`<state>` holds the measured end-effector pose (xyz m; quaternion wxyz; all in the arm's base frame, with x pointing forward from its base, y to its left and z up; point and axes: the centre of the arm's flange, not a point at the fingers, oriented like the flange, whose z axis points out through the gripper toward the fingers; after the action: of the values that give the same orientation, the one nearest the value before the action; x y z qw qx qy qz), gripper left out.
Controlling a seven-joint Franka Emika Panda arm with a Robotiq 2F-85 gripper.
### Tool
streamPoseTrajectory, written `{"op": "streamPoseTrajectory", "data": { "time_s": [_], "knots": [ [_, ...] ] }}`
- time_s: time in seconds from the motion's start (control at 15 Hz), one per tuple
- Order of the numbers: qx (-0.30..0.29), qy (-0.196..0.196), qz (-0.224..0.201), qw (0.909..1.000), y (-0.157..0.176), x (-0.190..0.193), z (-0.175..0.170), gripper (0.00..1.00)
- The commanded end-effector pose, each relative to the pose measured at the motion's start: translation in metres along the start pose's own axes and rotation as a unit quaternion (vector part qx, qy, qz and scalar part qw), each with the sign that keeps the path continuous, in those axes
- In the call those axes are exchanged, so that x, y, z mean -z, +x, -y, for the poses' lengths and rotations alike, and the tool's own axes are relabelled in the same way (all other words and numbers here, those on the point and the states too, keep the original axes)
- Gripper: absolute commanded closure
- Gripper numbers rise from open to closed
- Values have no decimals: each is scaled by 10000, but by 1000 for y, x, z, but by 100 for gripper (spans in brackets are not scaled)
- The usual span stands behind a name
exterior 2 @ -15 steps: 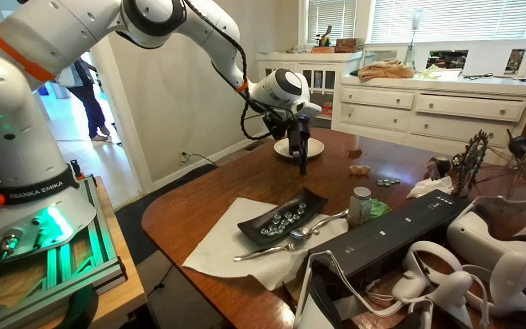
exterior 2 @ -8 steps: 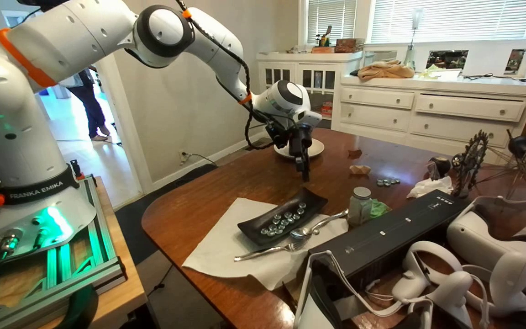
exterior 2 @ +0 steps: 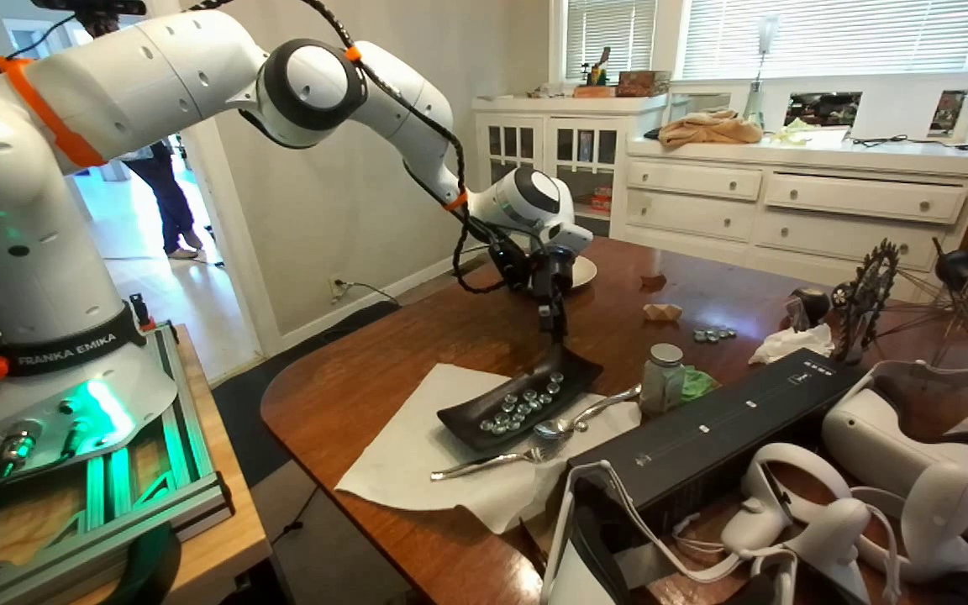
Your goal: Move the black plate backwards
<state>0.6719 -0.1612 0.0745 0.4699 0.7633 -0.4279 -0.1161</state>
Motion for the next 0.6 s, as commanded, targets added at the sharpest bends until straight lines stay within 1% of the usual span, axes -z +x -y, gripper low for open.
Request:
{"op": "streamPoseTrajectory", "data": {
  "time_s": [0.0, 0.33, 0.4, 0.53],
  "knots": [
    [-11, -180, 223, 9996, -2, -14, 15, 0],
    [-35, -346, 337, 9988, -1, -30, 9, 2],
    [11, -281, 361, 9990, 1, -31, 7, 4],
    [34, -185, 376, 9991, 7, -34, 1, 5]
  ]
}}
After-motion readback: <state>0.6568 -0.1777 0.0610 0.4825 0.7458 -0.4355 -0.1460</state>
